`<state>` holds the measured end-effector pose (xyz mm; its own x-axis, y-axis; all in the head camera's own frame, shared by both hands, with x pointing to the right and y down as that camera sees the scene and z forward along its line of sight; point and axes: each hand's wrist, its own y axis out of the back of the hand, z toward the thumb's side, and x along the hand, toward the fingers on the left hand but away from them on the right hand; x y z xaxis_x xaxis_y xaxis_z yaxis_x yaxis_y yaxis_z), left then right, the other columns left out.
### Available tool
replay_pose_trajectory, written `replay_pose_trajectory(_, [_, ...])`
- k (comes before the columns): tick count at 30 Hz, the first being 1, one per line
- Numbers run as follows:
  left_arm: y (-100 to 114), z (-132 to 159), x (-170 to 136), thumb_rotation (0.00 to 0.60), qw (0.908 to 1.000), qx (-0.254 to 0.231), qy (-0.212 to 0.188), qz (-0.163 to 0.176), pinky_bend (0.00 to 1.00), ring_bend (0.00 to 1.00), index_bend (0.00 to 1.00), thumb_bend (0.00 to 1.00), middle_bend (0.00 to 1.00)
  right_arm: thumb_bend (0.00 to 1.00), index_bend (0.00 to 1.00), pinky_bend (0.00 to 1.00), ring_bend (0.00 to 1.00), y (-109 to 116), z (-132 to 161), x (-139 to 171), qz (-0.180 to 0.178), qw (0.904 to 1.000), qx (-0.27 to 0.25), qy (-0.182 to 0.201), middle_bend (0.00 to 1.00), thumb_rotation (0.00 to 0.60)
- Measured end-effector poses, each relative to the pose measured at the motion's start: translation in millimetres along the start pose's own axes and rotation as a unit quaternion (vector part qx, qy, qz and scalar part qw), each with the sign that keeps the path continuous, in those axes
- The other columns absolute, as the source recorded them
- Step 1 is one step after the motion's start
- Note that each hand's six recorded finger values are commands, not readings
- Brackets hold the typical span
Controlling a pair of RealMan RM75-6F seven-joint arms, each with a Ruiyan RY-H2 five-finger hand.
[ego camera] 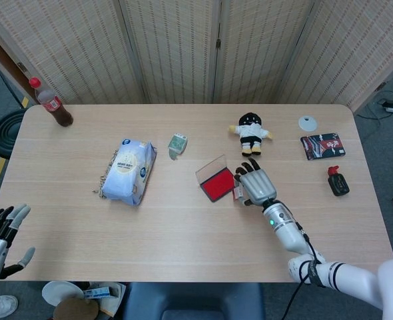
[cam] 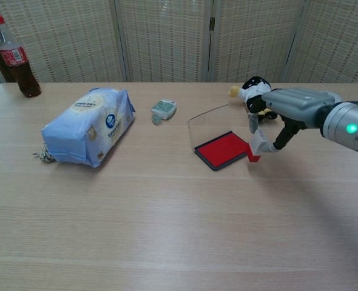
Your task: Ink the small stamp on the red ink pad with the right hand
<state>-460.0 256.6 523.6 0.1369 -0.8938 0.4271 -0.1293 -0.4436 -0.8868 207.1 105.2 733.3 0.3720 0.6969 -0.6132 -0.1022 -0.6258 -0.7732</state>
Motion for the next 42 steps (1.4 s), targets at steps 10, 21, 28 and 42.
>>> replay_pose_trajectory(10, [2,1,-3,0.600,1.0000,-0.006,-0.006,-0.001,0.03,0.00,0.00,0.34,0.00,0.25,0.77,0.00,0.14,4,15,-18,0.000,1.0000,-0.005,-0.004,0.29,0.600])
replay_pose_trajectory(21, [6,-1,-4,0.600,0.9996,-0.023,-0.014,-0.002,0.03,0.00,0.00,0.34,0.00,0.25,0.77,0.00,0.15,-2,32,-40,0.002,1.0000,0.000,-0.007,0.29,0.600])
replay_pose_trajectory(28, [8,-3,-5,0.600,0.9994,-0.030,-0.019,-0.004,0.03,0.00,0.00,0.34,0.00,0.25,0.77,0.00,0.15,-3,41,-49,0.001,1.0000,0.000,-0.008,0.29,0.600])
replay_pose_trajectory(42, [11,-4,-7,0.600,0.9991,-0.036,-0.022,-0.002,0.03,0.00,0.00,0.34,0.00,0.26,0.77,0.00,0.15,-2,49,-61,0.006,0.9997,0.021,-0.012,0.29,0.600])
